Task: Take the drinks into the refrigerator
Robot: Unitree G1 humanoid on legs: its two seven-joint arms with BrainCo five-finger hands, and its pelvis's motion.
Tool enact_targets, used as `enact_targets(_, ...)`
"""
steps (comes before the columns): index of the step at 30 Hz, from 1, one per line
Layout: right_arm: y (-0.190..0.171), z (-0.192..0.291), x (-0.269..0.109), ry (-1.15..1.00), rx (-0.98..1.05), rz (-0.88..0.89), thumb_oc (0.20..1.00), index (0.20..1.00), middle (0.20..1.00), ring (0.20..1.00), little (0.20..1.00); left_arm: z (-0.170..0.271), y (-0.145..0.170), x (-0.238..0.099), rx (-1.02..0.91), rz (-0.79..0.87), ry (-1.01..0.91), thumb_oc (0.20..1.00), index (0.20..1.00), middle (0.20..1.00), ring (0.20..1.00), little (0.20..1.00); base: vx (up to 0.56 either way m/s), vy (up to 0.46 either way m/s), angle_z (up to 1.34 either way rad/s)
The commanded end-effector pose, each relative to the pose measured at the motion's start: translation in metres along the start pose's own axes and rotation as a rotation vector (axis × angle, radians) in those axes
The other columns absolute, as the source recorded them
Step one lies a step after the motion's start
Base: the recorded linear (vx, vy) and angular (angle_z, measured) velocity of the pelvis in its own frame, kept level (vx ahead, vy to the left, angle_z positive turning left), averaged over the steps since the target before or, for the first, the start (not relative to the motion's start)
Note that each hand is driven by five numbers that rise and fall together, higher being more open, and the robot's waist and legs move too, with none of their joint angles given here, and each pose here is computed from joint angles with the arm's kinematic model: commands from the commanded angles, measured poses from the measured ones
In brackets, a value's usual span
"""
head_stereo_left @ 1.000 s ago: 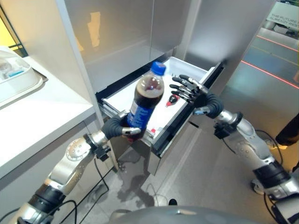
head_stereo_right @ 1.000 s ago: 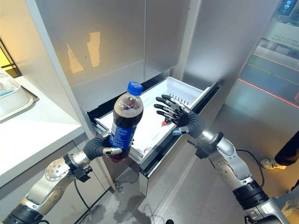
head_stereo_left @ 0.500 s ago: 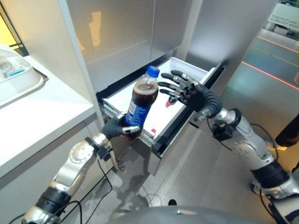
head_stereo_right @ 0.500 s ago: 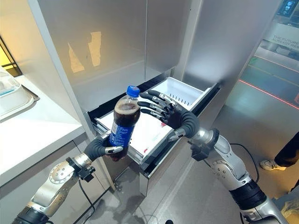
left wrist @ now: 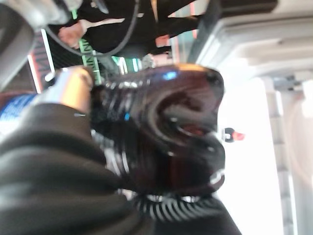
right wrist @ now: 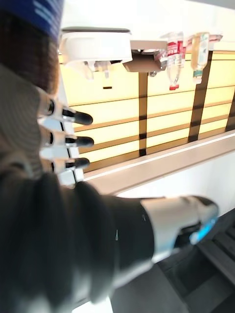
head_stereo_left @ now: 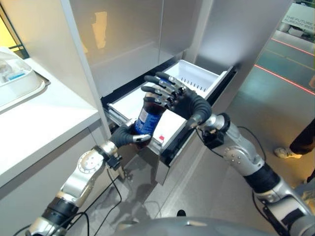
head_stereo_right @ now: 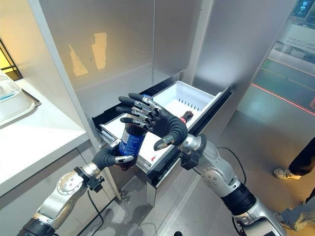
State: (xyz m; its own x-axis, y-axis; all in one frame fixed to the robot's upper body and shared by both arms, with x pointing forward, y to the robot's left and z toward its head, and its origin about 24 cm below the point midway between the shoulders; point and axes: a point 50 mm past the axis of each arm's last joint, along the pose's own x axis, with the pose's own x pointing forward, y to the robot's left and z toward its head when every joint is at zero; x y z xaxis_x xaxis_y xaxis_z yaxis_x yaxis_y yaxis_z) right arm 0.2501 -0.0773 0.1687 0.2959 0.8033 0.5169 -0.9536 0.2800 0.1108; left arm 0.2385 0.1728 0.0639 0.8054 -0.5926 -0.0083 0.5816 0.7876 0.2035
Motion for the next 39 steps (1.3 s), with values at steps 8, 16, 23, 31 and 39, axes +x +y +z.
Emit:
enact_targets(8,-0.014,0.031,0.010,-0.096,-0.144,-0.047,1.000,1.000,1.000,1.000,1.000,0.058,0.010,0.026,0.077,0.008,-0.336,0.200,0.200,0.200,0.200,0.200,0.00,0.000,0.00)
enact_targets(16,-0.032,0.077,-0.004,-0.162,-0.369,-0.156,1.000,1.000,1.000,1.000,1.000,0.051,0.020,0.013,0.064,0.051,-0.308,0.200,0.200,0.200,0.200,0.200,0.00,0.000,0.00)
enact_targets(23,-0.039,0.131,0.001,-0.251,-0.572,-0.195,1.000,1.000,1.000,1.000,1.000,0.049,0.021,0.008,0.049,0.041,-0.296,0.200,0.200,0.200,0.200,0.200,0.00,0.000,0.00)
enact_targets(31,-0.047,0.155,0.002,-0.281,-0.634,-0.243,1.000,1.000,1.000,1.000,1.000,0.052,0.021,0.007,0.050,0.036,-0.300,0.200,0.200,0.200,0.200,0.200,0.00,0.000,0.00)
enact_targets(39,-0.069,0.107,-0.012,-0.105,-0.511,-0.321,1.000,1.000,1.000,1.000,1.000,0.059,0.018,0.014,0.054,0.004,-0.333,0.200,0.200,0.200,0.200,0.200,0.00,0.000,0.00)
